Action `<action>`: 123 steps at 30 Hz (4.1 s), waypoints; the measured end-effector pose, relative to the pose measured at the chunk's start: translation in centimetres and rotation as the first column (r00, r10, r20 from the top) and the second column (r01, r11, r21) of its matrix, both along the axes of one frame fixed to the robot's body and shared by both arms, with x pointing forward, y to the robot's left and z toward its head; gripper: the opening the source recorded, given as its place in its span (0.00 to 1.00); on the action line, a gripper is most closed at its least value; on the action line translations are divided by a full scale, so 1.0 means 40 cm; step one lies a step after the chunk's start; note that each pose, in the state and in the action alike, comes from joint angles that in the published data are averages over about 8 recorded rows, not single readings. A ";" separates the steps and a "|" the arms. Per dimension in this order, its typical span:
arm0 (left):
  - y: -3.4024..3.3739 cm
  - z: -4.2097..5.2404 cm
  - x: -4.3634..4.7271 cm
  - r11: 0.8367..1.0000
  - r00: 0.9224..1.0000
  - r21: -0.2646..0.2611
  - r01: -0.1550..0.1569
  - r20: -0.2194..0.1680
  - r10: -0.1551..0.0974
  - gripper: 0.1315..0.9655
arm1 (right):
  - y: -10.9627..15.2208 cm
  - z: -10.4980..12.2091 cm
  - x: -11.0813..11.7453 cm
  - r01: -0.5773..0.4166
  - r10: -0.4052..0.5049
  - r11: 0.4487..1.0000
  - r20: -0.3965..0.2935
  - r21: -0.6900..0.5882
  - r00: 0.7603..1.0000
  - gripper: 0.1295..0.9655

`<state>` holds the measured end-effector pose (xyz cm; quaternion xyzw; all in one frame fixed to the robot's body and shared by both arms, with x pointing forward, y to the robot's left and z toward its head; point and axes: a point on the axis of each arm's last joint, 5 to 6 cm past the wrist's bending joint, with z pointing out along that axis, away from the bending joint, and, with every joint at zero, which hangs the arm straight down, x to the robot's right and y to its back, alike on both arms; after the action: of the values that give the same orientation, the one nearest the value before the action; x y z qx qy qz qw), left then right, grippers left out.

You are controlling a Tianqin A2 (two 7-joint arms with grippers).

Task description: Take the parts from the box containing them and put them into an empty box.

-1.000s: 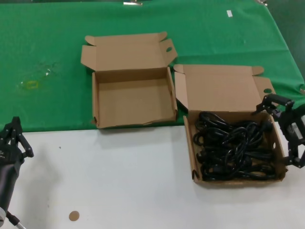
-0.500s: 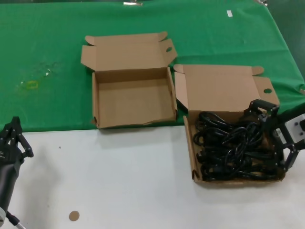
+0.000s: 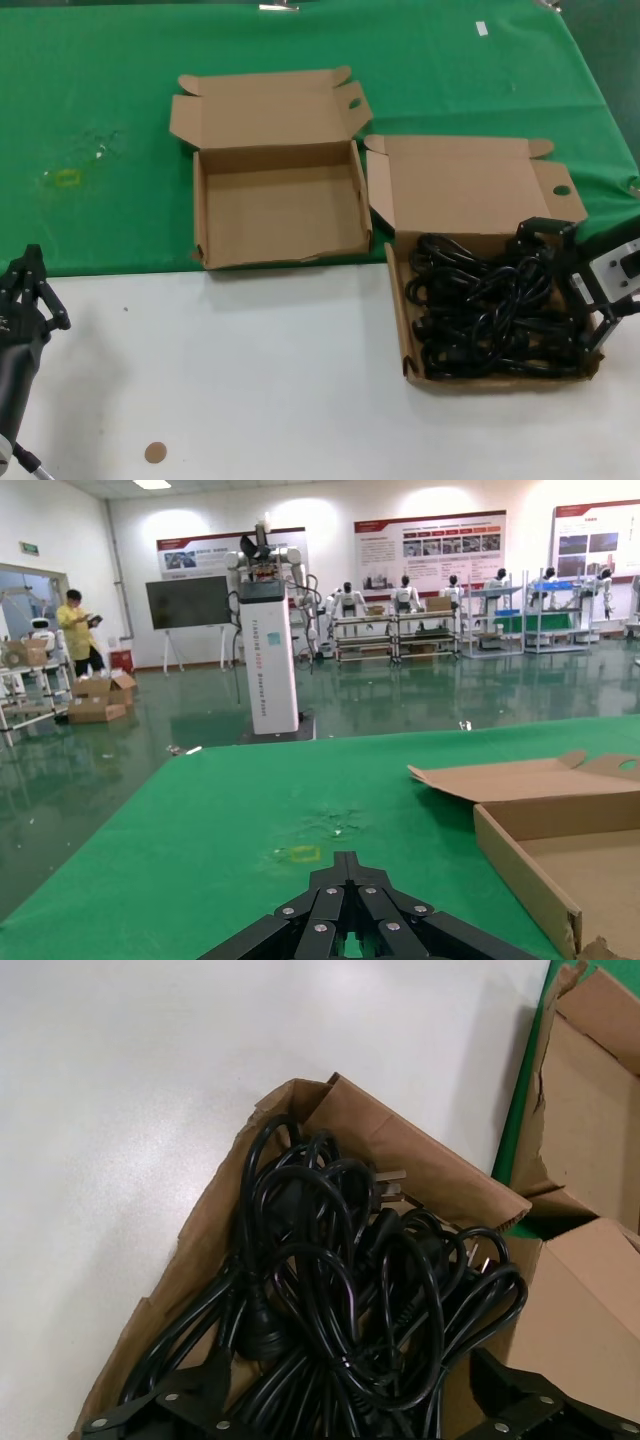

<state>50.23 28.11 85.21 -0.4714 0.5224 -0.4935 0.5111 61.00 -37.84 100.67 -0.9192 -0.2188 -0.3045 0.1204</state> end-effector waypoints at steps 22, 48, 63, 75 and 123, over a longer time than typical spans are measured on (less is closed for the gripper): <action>0.000 0.000 0.000 1.000 1.000 0.000 0.000 0.000 0.000 0.01 | -0.004 -0.013 0.003 0.022 -0.022 1.000 -0.004 -0.016 1.000 0.44; 0.000 0.000 0.000 1.000 1.000 0.000 0.000 0.000 0.000 0.01 | 0.001 0.073 -0.006 0.065 -0.064 0.998 0.014 -0.026 0.998 0.13; 0.000 0.000 0.000 1.000 1.000 0.000 0.000 0.000 0.000 0.01 | 0.145 0.190 0.082 0.037 -0.042 0.998 0.113 0.043 0.993 0.08; 0.000 0.000 0.000 1.000 1.000 0.000 0.000 0.000 0.000 0.01 | 0.370 0.222 0.181 -0.052 0.032 0.994 0.195 0.098 0.980 0.08; 0.000 0.000 0.000 1.000 1.000 0.000 0.000 0.000 0.000 0.01 | 0.549 0.099 0.384 -0.026 0.011 0.997 0.224 0.066 0.974 0.18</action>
<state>50.23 28.11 85.21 -0.4714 0.5224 -0.4935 0.5111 76.37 -15.89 104.61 -0.8723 -0.2289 -0.4123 0.1295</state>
